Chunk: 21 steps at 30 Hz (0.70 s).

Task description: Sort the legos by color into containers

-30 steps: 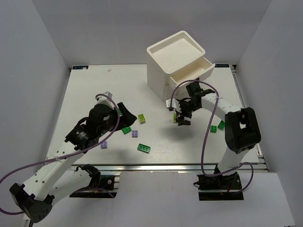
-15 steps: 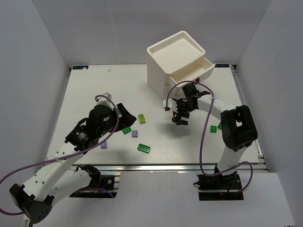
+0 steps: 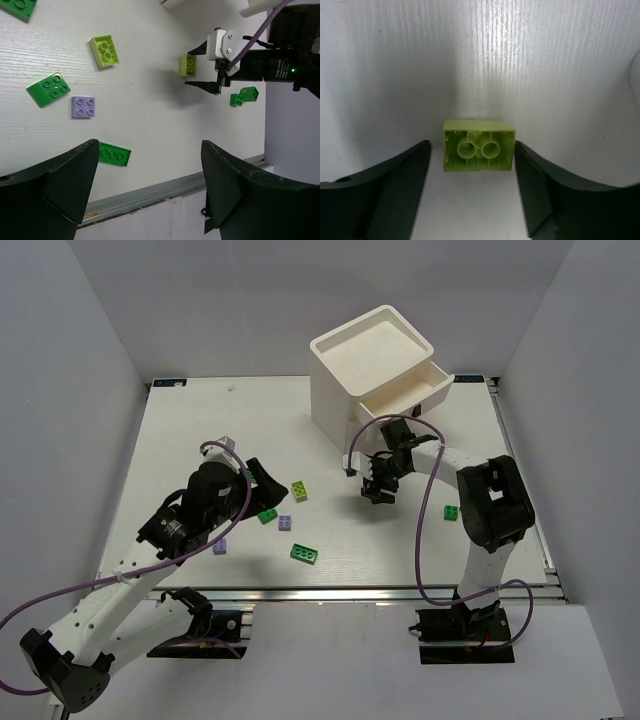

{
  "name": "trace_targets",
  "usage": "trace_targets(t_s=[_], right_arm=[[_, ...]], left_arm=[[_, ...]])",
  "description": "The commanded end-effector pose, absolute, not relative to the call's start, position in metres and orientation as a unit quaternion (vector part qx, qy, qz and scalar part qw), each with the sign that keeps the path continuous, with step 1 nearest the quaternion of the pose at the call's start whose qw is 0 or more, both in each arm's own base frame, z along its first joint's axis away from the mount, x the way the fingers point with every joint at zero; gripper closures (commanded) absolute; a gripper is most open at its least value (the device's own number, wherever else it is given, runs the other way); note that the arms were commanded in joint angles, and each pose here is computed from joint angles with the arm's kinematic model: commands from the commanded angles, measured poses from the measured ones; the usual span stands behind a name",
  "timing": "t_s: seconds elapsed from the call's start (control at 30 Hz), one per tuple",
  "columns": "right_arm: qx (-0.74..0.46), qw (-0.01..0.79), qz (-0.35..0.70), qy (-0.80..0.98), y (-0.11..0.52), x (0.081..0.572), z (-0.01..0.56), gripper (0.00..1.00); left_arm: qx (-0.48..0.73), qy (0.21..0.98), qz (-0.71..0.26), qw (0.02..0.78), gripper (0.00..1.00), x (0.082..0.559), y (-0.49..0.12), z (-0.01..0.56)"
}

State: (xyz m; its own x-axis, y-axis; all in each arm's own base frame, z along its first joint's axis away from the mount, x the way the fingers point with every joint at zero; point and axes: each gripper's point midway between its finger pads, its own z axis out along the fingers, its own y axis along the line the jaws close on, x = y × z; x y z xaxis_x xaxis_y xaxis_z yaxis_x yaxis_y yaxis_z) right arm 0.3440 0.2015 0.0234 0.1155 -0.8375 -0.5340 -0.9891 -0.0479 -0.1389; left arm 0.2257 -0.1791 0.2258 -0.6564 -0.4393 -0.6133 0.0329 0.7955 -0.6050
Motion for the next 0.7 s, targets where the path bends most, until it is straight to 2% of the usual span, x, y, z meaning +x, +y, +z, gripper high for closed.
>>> trace_targets(t_s=[0.0,0.07,0.1,0.13,0.23,0.3,0.5,0.67], right_arm=[[-0.720,0.244,0.164,0.629,0.208,0.346,0.027,0.31],[-0.722,0.239,0.172,0.626,0.208,0.341,0.028,0.41],[-0.725,0.242,0.178,0.620,0.210,0.339,0.029,0.51],[-0.727,0.242,0.180,0.618,0.209,0.336,0.031,0.57],[-0.728,0.251,0.189,0.609,0.210,0.328,0.040,0.72],[-0.727,0.247,0.207,0.607,0.210,0.313,0.044,0.80],[-0.710,0.294,0.273,0.579,0.220,0.271,0.118,0.93],[-0.654,0.374,0.294,0.588,0.228,0.259,0.207,0.95]], left_arm=[[-0.125,0.857,-0.301,0.400,0.08,0.226,-0.177,0.227],[-0.126,0.857,-0.301,0.399,0.08,0.225,-0.177,0.225],[-0.126,0.857,-0.303,0.397,0.08,0.225,-0.179,0.224],[-0.125,0.858,-0.303,0.397,0.08,0.226,-0.179,0.223],[-0.123,0.858,-0.306,0.394,0.08,0.227,-0.182,0.222],[-0.121,0.859,-0.306,0.391,0.08,0.228,-0.184,0.219],[-0.113,0.880,-0.289,0.359,0.08,0.235,-0.194,0.196],[-0.094,0.906,-0.254,0.325,0.08,0.251,-0.207,0.169]])
